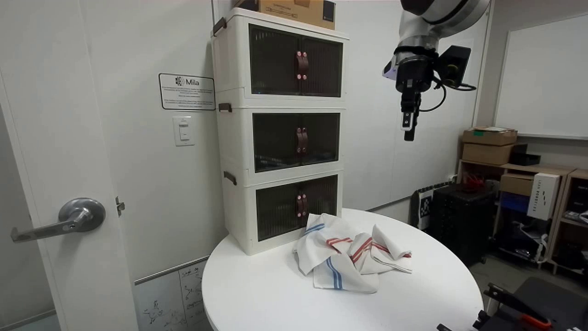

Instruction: Open the right cabinet door of the middle section

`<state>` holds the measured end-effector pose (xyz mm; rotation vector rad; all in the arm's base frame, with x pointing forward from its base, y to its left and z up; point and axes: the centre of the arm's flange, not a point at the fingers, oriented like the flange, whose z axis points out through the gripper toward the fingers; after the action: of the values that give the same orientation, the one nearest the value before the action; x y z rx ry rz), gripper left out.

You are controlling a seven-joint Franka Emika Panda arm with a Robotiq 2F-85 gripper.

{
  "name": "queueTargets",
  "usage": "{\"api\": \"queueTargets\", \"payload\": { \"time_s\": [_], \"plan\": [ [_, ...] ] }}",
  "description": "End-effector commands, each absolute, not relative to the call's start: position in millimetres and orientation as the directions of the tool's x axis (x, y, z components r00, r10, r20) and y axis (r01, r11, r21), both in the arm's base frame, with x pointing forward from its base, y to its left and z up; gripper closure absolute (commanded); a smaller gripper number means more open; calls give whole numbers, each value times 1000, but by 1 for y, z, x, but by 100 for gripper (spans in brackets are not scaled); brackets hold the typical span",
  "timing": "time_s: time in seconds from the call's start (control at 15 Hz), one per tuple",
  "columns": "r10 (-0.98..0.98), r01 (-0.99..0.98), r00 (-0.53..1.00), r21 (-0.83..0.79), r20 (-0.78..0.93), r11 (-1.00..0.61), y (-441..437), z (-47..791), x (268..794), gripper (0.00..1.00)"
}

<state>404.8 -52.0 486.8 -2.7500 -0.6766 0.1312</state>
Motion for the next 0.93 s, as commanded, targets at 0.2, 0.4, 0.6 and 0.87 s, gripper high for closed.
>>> {"api": "queueTargets", "payload": {
  "time_s": [0.2, 0.4, 0.6, 0.87],
  "plan": [
    [442, 447, 889, -432, 117, -783, -69, 481, 432, 0],
    [414, 445, 894, -449, 171, -775, -78, 488, 439, 0],
    [388, 445, 895, -431, 219, -785, -84, 496, 441, 0],
    [329, 434, 895, -423, 300, -795, -96, 509, 434, 0]
  ]
}}
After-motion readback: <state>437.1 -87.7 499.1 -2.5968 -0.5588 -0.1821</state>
